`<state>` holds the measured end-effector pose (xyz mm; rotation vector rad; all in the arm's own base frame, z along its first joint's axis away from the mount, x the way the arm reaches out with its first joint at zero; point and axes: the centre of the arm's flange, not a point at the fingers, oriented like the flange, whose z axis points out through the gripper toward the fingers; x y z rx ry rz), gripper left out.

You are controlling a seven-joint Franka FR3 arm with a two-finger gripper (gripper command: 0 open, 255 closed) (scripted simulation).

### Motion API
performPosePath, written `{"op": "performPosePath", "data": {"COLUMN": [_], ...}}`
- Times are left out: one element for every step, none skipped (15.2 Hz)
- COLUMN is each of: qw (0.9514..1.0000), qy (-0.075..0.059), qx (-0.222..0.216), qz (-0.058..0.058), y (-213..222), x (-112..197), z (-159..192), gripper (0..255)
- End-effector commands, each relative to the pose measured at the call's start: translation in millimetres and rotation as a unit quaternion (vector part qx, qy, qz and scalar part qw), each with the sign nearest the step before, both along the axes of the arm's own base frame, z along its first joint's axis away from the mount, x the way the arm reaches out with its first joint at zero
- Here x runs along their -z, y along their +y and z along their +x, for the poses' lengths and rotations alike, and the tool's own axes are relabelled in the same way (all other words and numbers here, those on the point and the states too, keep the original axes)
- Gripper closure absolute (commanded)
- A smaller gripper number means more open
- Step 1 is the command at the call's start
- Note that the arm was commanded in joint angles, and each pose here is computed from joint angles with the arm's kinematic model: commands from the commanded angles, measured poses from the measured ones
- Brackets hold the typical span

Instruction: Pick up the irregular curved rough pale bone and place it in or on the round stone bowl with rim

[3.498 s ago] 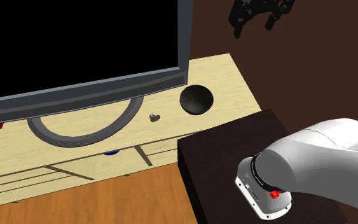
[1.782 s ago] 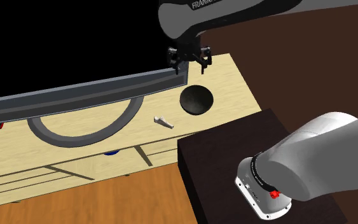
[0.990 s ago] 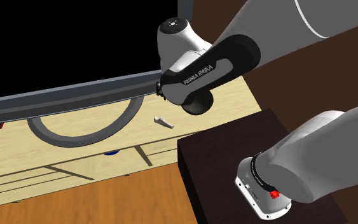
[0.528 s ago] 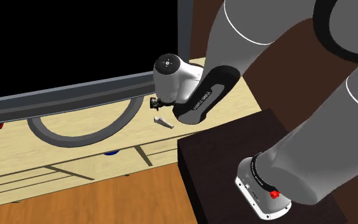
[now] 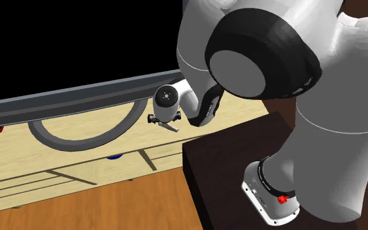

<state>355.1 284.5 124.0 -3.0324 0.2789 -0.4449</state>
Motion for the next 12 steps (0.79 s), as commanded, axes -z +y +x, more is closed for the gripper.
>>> {"op": "performPosePath", "data": {"qw": [1.0, 1.0, 1.0, 1.0, 1.0, 1.0, 1.0, 1.0, 1.0, 1.0, 1.0, 1.0], "qy": [-0.002, -0.002, -0.002, -0.002, -0.002, -0.002, -0.002, -0.002, -0.002, -0.002, -0.002, -0.002], "qx": [-0.001, -0.001, -0.001, -0.001, -0.001, -0.001, -0.001, -0.001, -0.001, -0.001, -0.001, -0.001], "qz": [0.0, 0.0, 0.0, 0.0, 0.0, 0.0, 0.0, 0.0, 0.0, 0.0, 0.0, 0.0], "y": [1.2, 1.4, 1.6, 1.8, 2.0, 2.1, 2.1, 2.1, 2.1, 2.1, 2.1, 2.1], "x": [12.0, 17.0, 22.1, 27.1, 32.1, 35.0, 35.0, 35.0, 35.0, 35.0, 35.0, 35.0], "z": [2.0, 3.5, 5.1, 6.6, 8.2, 9.1, 9.1, 9.1, 9.1, 9.1, 9.1, 9.1], "gripper": [0, 0, 0, 0, 0, 0, 0, 0, 0, 0, 0, 0]}}
